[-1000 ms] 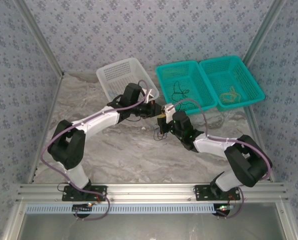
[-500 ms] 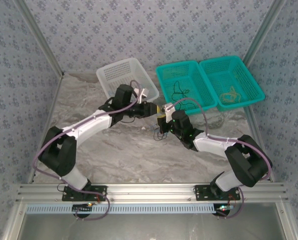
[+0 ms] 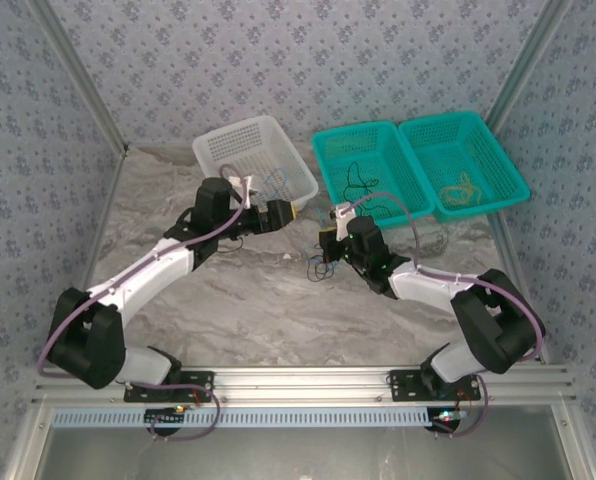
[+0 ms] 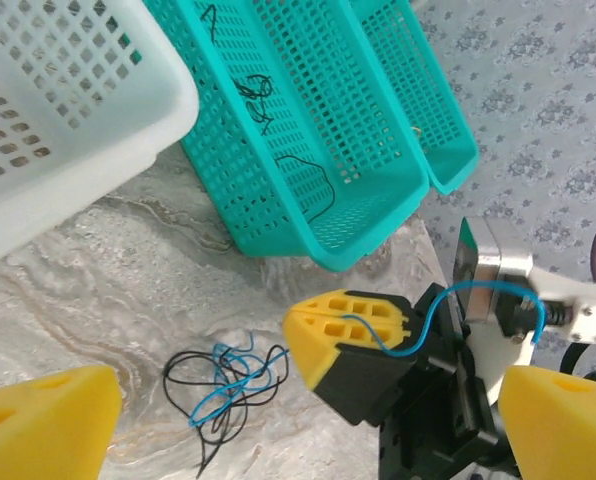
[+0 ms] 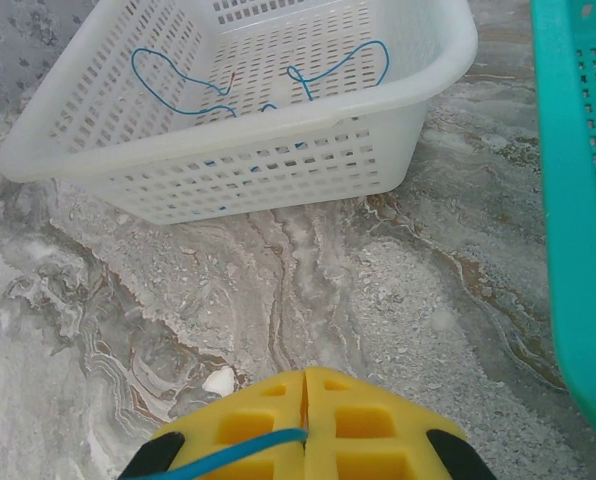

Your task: Untangle the cables

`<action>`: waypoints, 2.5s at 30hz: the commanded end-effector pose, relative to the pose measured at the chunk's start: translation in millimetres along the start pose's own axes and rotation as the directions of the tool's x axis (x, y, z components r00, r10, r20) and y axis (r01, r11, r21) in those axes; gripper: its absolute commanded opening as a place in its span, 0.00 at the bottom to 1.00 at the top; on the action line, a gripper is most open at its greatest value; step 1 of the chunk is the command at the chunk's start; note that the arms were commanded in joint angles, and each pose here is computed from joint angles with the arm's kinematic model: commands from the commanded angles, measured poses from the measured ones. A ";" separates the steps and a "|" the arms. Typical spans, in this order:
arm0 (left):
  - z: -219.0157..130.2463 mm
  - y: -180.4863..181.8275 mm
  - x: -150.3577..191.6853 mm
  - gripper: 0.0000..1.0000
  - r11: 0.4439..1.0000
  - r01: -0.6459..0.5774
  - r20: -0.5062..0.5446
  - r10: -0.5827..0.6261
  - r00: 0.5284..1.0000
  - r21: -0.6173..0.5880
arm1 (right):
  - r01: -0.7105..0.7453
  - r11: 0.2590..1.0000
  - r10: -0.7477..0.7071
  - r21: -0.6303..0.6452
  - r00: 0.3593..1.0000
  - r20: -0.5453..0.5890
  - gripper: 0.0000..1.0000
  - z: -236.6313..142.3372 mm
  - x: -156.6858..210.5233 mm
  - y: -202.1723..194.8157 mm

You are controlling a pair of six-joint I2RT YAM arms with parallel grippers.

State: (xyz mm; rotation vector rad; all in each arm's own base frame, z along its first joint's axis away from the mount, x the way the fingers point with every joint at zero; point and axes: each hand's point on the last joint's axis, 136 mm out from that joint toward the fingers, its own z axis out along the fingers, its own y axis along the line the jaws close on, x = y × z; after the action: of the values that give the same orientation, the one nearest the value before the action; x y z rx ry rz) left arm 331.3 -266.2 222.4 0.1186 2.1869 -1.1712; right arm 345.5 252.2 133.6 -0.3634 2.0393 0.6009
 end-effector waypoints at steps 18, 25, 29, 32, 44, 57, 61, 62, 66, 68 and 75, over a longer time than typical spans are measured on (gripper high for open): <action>32.4 8.2 82.0 0.99 0.835 -0.546 0.015 0.548 0.836 -0.067 | -0.547 0.824 0.560 0.151 0.826 -0.060 0.00 -34.5 26.2 -47.5; 57.6 7.7 116.7 0.94 0.778 -0.629 -0.122 0.624 0.772 0.005 | -0.604 0.768 0.624 0.214 0.780 -0.040 0.00 -47.3 44.9 -63.1; 73.7 11.9 138.0 0.80 0.772 -0.635 -0.205 0.628 0.751 0.036 | -0.613 0.754 0.637 0.235 0.770 -0.034 0.00 -51.5 49.7 -67.4; 85.1 8.2 152.3 0.68 0.807 -0.584 -0.248 0.584 0.773 0.083 | -0.620 0.745 0.645 0.248 0.764 -0.026 0.00 -53.2 51.4 -70.2; 108.6 12.0 186.0 0.62 0.815 -0.579 -0.340 0.550 0.762 0.022 | -0.638 0.718 0.669 0.278 0.743 -0.022 0.00 -54.8 60.6 -76.1; 121.0 18.8 189.0 0.51 0.833 -0.552 -0.360 0.506 0.784 -0.030 | -0.647 0.707 0.679 0.285 0.734 -0.018 0.00 -54.2 62.3 -77.8; 123.7 23.6 192.7 0.46 0.832 -0.554 -0.383 0.500 0.777 -0.039 | -0.653 0.700 0.685 0.290 0.729 -0.014 0.00 -54.6 62.8 -78.9; 124.9 24.5 192.8 0.45 0.831 -0.555 -0.389 0.498 0.775 -0.041 | -0.654 0.699 0.686 0.289 0.727 -0.013 0.00 -54.6 62.5 -78.8; 129.2 28.2 194.9 0.33 0.829 -0.557 -0.412 0.491 0.768 -0.051 | -0.656 0.694 0.690 0.296 0.724 -0.014 0.00 -55.0 64.0 -79.7; 130.0 28.6 194.1 0.26 0.827 -0.559 -0.413 0.490 0.768 -0.057 | -0.659 0.688 0.695 0.305 0.719 -0.014 0.00 -55.7 65.9 -81.1; 121.4 29.2 177.9 0.02 0.830 -0.544 -0.352 0.475 0.807 -0.128 | -0.652 0.668 0.705 0.359 0.709 -0.024 0.00 -61.8 77.3 -89.0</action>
State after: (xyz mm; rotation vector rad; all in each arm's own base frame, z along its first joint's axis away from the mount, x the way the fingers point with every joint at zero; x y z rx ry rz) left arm 256.9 -383.7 35.3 0.8497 2.3514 -0.6372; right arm 310.8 154.1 77.9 0.5709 2.3476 0.7217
